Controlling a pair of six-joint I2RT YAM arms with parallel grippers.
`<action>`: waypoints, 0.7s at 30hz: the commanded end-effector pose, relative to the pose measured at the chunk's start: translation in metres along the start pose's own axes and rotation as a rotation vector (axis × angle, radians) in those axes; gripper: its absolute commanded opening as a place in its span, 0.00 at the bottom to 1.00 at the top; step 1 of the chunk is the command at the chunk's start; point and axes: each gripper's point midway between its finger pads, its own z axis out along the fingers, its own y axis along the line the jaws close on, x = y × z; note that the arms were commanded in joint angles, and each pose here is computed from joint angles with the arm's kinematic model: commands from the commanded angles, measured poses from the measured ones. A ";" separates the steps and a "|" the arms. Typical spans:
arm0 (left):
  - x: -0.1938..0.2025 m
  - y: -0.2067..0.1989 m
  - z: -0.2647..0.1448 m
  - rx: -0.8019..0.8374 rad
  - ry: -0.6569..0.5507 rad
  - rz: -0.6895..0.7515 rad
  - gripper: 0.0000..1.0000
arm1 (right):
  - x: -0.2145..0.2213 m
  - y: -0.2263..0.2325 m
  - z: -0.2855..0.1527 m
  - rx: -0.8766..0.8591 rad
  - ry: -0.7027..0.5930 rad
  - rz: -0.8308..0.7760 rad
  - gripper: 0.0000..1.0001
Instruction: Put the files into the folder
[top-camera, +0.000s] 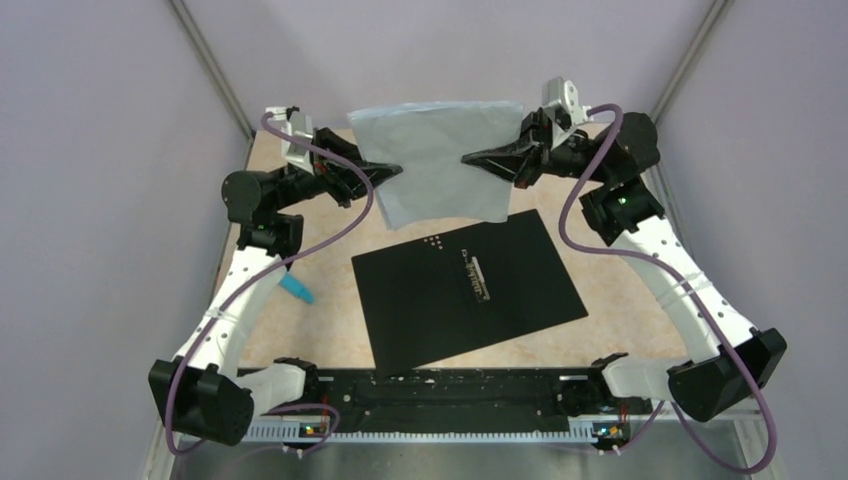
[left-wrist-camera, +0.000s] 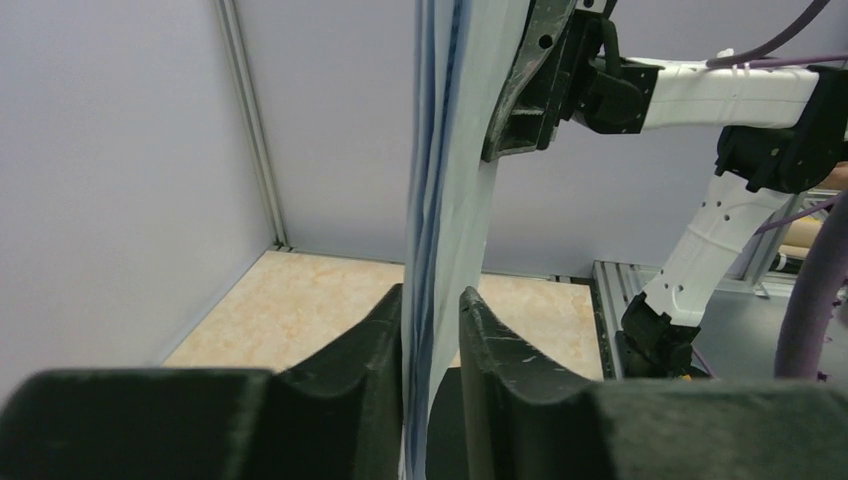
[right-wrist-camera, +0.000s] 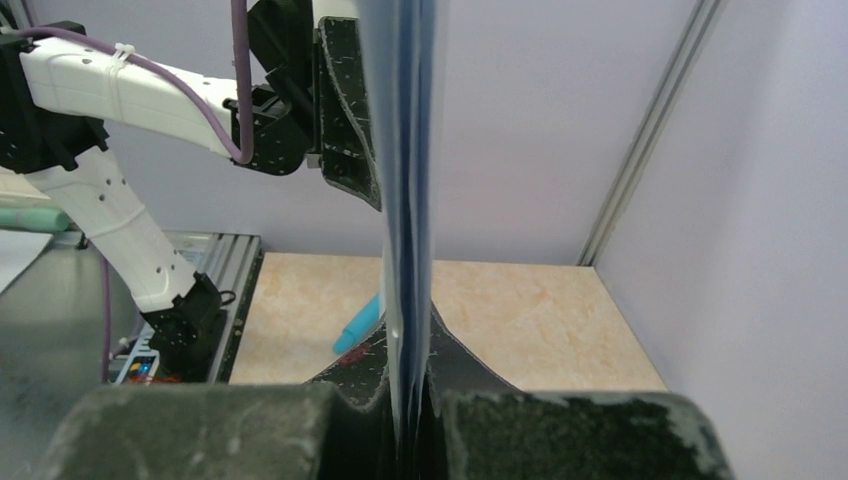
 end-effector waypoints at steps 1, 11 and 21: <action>-0.014 -0.011 0.006 0.054 -0.027 0.033 0.09 | -0.018 0.002 0.006 -0.034 -0.032 -0.022 0.00; -0.037 0.021 0.018 -0.091 -0.047 -0.227 0.00 | -0.023 -0.027 -0.010 0.017 -0.071 0.176 0.62; -0.054 0.031 0.028 -0.114 -0.029 -0.339 0.00 | -0.021 -0.016 -0.010 -0.110 -0.115 0.314 0.53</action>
